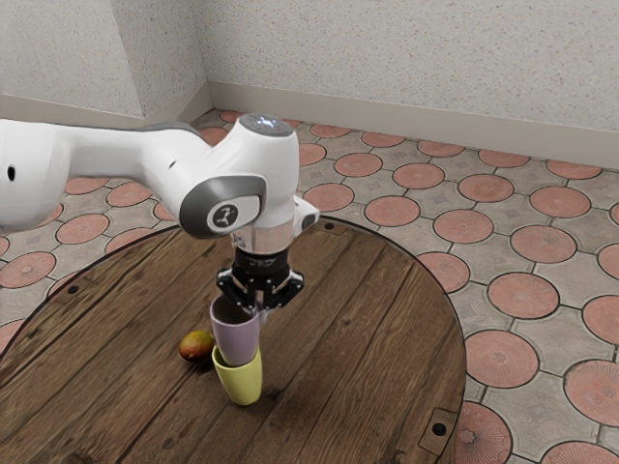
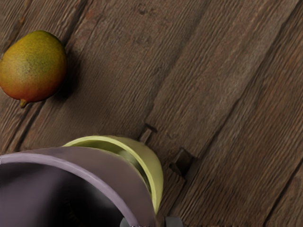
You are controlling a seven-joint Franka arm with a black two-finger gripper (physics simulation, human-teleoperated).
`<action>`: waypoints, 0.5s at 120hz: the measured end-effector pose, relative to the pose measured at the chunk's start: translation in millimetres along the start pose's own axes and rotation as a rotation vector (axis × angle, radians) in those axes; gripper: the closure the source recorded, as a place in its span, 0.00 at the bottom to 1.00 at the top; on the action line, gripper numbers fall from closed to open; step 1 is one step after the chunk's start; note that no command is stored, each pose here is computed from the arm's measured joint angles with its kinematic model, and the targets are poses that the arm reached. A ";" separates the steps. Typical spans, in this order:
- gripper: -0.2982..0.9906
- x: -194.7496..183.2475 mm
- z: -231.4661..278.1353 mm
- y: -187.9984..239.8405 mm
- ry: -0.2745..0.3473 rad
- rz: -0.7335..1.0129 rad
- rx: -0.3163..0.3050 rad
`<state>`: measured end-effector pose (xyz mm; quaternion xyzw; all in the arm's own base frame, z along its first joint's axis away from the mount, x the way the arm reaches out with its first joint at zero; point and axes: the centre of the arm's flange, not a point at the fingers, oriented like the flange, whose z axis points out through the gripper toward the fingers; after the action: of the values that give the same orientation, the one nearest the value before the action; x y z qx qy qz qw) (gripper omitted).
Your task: Place the left cup onto the right cup
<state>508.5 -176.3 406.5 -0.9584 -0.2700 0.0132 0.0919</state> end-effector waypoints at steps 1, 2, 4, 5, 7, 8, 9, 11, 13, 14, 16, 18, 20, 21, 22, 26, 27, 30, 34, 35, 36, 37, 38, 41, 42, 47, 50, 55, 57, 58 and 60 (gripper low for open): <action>0.76 0.0 0.2 0.0 0.000 -0.001 0.000; 0.75 0.1 0.4 -0.1 -0.001 -0.001 0.000; 0.72 0.2 0.9 -0.1 -0.002 -0.002 0.000; 0.71 0.3 1.1 -0.1 -0.002 -0.003 0.000; 0.68 0.4 1.4 -0.2 -0.002 -0.004 0.000; 0.67 0.5 1.5 -0.2 -0.003 -0.005 0.000; 0.65 0.6 1.6 -0.3 -0.003 -0.005 0.000; 0.63 0.7 1.8 -0.3 -0.003 -0.006 -0.001; 0.60 0.9 1.9 -0.4 -0.003 -0.007 -0.001; 0.59 1.0 1.9 -0.4 -0.003 -0.008 -0.001; 0.56 1.1 1.9 -0.4 -0.003 -0.009 -0.001; 0.54 1.3 1.8 -0.5 -0.003 -0.010 -0.002; 0.51 1.4 1.8 -0.5 -0.003 -0.011 -0.002; 0.50 1.5 1.8 -0.5 -0.003 -0.011 -0.002; 0.49 1.5 1.7 -0.5 -0.003 -0.012 -0.003; 0.45 1.7 1.5 -0.5 -0.003 -0.013 -0.003; 0.45 1.8 1.2 -0.5 -0.003 -0.014 -0.003; 0.42 2.0 -0.2 -0.6 -0.001 -0.015 -0.005; 0.39 2.4 -3.0 -0.8 0.002 -0.017 -0.007; 0.39 2.5 -4.1 -1.0 0.003 -0.017 -0.008; 0.38 2.8 -5.6 -1.0 0.005 -0.018 -0.010; 0.38 3.2 -7.6 -0.9 0.007 -0.019 -0.011; 0.37 3.7 -9.6 -0.8 0.009 -0.019 -0.013; 0.36 5.5 -17.7 -0.5 0.017 -0.022 -0.021; 0.35 6.1 -20.8 -0.5 0.020 -0.023 -0.023; 0.33 10.6 -40.4 0.2 0.037 -0.030 -0.039; 0.32 13.0 -52.4 0.1 0.045 -0.034 -0.046; 0.30 15.7 -70.7 -1.6 0.058 -0.040 -0.055; 0.30 16.3 -77.0 -2.7 0.062 -0.042 -0.057; 0.29 16.6 -80.2 -3.3 0.065 -0.042 -0.059; 0.29 17.6 -88.0 -4.2 0.071 -0.042 -0.064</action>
<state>528.0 -178.5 494.2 -0.9548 -0.2871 -0.0314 0.0709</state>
